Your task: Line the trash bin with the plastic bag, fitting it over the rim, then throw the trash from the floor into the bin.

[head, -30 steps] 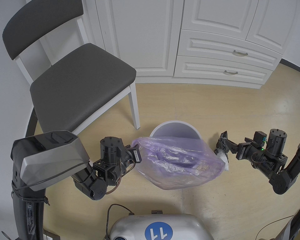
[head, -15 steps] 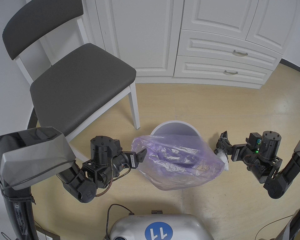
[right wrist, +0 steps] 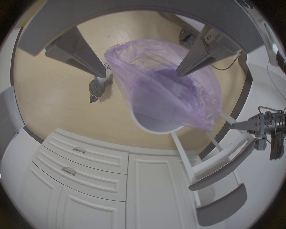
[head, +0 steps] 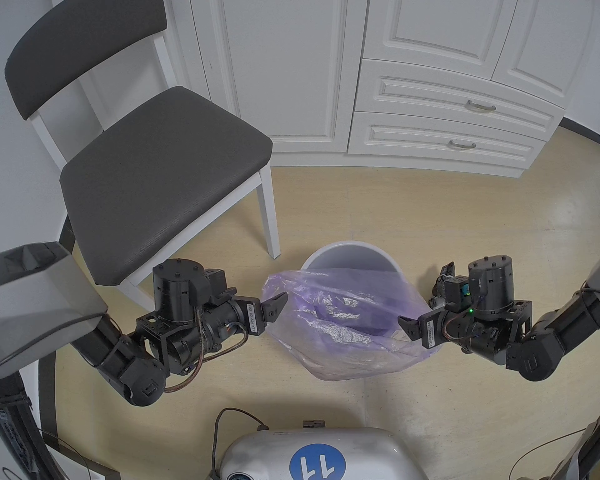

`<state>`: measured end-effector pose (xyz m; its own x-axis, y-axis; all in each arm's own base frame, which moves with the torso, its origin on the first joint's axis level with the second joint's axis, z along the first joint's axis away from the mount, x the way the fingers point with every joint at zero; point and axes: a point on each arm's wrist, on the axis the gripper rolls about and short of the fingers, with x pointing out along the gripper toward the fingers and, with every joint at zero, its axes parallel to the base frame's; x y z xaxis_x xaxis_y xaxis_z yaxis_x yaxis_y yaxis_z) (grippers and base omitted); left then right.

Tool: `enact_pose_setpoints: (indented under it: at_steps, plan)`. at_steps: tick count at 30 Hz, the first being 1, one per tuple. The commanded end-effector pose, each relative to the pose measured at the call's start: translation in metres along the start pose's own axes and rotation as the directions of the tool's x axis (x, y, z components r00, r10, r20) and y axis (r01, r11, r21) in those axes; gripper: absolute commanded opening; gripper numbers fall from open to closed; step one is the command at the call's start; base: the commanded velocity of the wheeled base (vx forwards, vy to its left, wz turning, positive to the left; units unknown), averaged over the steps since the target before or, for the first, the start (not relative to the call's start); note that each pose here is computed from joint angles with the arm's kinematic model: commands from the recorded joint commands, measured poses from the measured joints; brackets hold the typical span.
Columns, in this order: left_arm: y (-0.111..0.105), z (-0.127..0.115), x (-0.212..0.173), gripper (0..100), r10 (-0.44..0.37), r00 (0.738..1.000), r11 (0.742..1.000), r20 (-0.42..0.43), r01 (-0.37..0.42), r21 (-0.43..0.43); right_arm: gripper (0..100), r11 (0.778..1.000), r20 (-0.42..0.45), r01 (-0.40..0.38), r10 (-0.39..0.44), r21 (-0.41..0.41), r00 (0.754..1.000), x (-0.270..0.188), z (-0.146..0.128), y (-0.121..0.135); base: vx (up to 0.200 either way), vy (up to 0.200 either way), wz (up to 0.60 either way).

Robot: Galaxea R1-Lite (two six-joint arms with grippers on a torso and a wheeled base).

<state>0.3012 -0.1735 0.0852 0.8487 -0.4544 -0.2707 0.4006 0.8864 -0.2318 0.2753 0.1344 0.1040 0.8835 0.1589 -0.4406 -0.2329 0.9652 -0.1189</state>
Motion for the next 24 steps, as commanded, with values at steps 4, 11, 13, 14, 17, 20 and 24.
enact_pose_setpoints:
  at_steps: [4,11,13,14,17,20,24]
  plan:
    - [-0.007,0.027,-0.034,100,-0.03,0.997,0.999,0.077,0.029,0.025,100,0.994,0.051,-0.053,0.058,-0.095,0.997,-0.023,0.037,0.009,0.0,0.0,0.0]
    - [-0.008,0.033,-0.048,100,-0.034,0.994,0.997,0.103,0.026,0.074,100,0.98,0.039,-0.049,0.058,-0.192,0.998,-0.027,0.033,0.007,0.0,0.0,0.0]
    - [-0.009,0.035,-0.05,100,-0.037,0.993,0.997,0.11,0.029,0.075,100,0.977,0.038,-0.049,0.058,-0.206,0.998,-0.029,0.032,0.007,0.0,0.0,0.0]
    - [-0.009,0.035,-0.05,100,-0.037,0.993,0.997,0.11,0.029,0.076,100,0.977,0.036,-0.049,0.058,-0.208,0.998,-0.029,0.031,0.007,0.0,0.0,0.0]
    - [-0.009,0.037,-0.052,100,-0.036,0.992,0.997,0.118,0.027,0.077,100,0.973,0.017,-0.051,0.056,-0.223,0.998,-0.032,0.024,0.006,0.0,0.0,0.0]
    - [-0.01,0.039,-0.053,100,-0.04,0.991,0.996,0.127,0.03,0.079,100,0.967,0.008,-0.051,0.055,-0.249,0.998,-0.034,0.021,0.005,0.0,0.0,0.0]
    - [-0.01,0.04,-0.054,100,-0.04,0.991,0.996,0.128,0.03,0.079,100,0.966,0.02,-0.048,0.055,-0.255,0.998,-0.036,0.024,0.004,0.0,0.0,0.0]
